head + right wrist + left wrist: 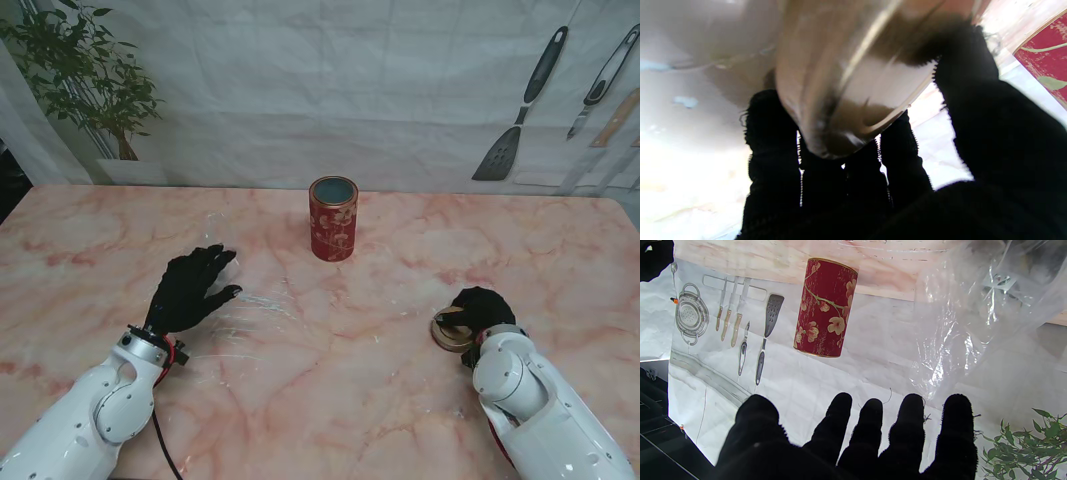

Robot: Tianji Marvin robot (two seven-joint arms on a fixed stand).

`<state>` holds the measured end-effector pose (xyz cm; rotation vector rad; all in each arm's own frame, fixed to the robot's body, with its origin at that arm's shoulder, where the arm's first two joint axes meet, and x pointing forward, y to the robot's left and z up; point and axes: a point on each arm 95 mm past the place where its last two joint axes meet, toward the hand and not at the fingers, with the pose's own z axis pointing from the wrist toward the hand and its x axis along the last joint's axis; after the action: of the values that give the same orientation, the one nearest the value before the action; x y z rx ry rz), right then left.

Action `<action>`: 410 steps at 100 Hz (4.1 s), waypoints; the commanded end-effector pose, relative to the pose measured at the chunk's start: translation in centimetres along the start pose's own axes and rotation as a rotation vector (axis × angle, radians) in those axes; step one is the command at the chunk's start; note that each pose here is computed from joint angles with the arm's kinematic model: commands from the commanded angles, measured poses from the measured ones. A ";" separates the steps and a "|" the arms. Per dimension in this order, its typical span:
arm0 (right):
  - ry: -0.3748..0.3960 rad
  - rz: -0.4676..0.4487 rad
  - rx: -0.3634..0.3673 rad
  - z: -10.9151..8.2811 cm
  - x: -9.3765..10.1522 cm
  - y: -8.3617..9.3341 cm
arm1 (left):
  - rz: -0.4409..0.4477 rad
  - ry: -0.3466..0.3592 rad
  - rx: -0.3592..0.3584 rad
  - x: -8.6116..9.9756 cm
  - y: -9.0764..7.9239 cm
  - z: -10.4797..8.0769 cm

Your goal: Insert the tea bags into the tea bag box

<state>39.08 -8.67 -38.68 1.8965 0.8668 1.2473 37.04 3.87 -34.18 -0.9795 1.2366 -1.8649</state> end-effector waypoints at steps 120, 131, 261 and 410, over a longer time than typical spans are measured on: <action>0.052 0.075 -0.159 1.2 3.4 2.6 | -0.003 0.026 -0.012 0.3 -0.4 0.7; 0.058 0.079 -0.167 1.4 4.0 2.8 | -0.002 0.025 -0.015 0.3 -0.4 0.7; 0.071 0.587 -0.182 5.4 12.0 4.6 | 0.000 0.044 -0.064 0.8 0.1 0.9; 0.138 0.975 -0.173 9.0 23.1 5.8 | 0.026 0.040 -0.124 0.6 0.0 0.2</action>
<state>55.31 4.54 -26.40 2.1533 -0.1809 1.8930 37.04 3.30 -34.02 -0.9872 1.3828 -1.8247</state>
